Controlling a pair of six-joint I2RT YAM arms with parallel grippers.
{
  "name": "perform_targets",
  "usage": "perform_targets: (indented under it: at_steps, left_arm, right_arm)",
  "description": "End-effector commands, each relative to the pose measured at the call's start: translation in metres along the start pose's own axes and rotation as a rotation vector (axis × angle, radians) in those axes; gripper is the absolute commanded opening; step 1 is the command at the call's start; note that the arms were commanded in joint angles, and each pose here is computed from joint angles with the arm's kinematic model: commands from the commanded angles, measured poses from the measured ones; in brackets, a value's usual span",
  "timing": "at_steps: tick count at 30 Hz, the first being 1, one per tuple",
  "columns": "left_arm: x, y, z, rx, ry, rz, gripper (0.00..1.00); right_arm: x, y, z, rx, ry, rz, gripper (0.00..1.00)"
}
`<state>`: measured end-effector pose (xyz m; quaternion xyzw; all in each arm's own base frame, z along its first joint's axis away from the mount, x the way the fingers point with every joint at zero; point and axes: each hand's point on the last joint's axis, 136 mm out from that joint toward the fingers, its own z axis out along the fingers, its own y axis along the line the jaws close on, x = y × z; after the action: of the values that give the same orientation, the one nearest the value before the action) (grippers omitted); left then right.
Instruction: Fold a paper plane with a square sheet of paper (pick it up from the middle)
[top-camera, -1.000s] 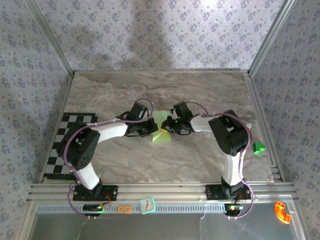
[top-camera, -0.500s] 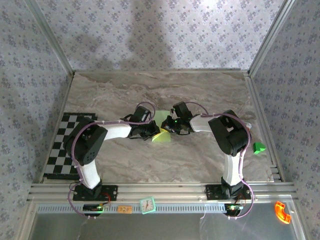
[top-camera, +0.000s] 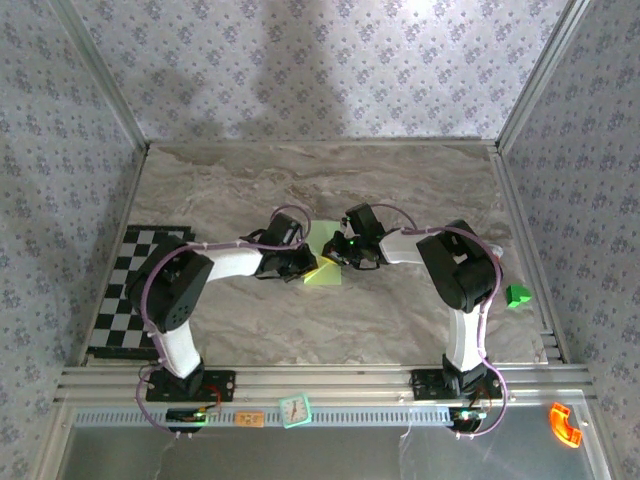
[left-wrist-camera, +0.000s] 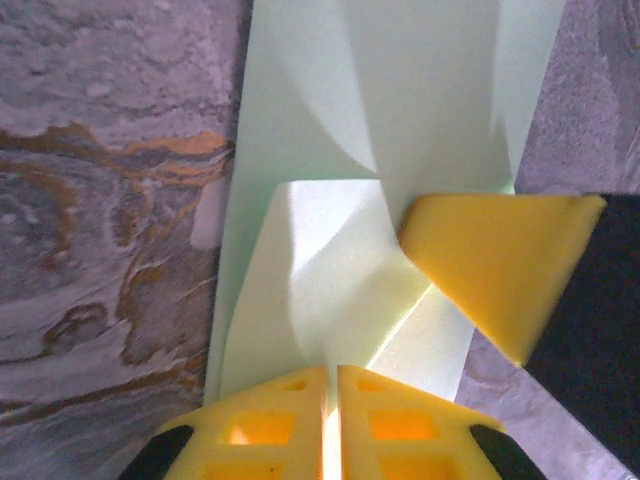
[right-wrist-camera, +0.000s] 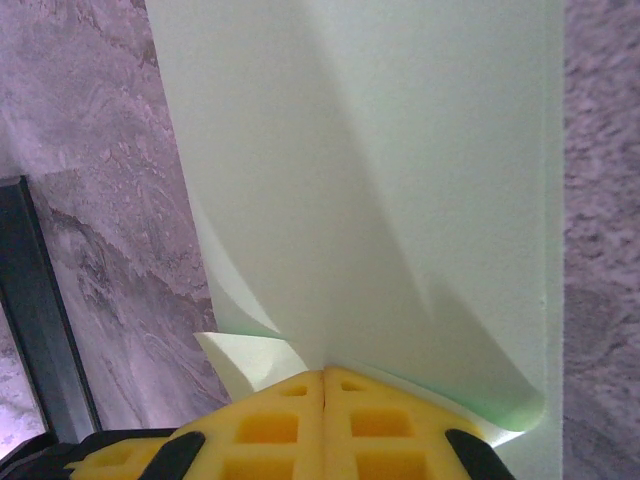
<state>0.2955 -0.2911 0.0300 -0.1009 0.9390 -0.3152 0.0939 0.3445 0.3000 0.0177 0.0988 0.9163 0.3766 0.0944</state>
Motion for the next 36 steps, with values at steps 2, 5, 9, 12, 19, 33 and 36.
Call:
perform_targets:
  at_steps: [2,5,9,12,19,33,36]
  left_arm:
    - [-0.004,0.001,-0.027,-0.072,-0.050,0.112,0.17]
    - [0.002,0.013,-0.031,-0.126,-0.037,0.153,0.22]
    - [0.012,0.019,-0.029,-0.160,0.002,0.205,0.32]
    - [0.018,0.018,-0.024,-0.178,0.033,0.244,0.38]
    - [0.017,0.022,-0.015,-0.220,0.054,0.267,0.41]
    - [0.008,0.016,-0.011,-0.192,0.033,0.228,0.40]
    - [0.002,0.011,-0.015,-0.182,0.012,0.226,0.40]
  right_arm:
    - [0.028,-0.092,0.008,0.311,0.042,0.112,0.04]
    - [0.028,-0.091,0.008,0.307,0.041,0.111,0.04]
    - [0.028,-0.091,0.008,0.307,0.041,0.110,0.04]
    - [0.028,-0.091,0.008,0.308,0.044,0.107,0.04]
    - [0.028,-0.089,0.008,0.306,0.045,0.103,0.04]
    - [0.028,-0.086,0.009,0.301,0.053,0.092,0.04]
    - [0.028,-0.085,0.010,0.298,0.054,0.091,0.04]
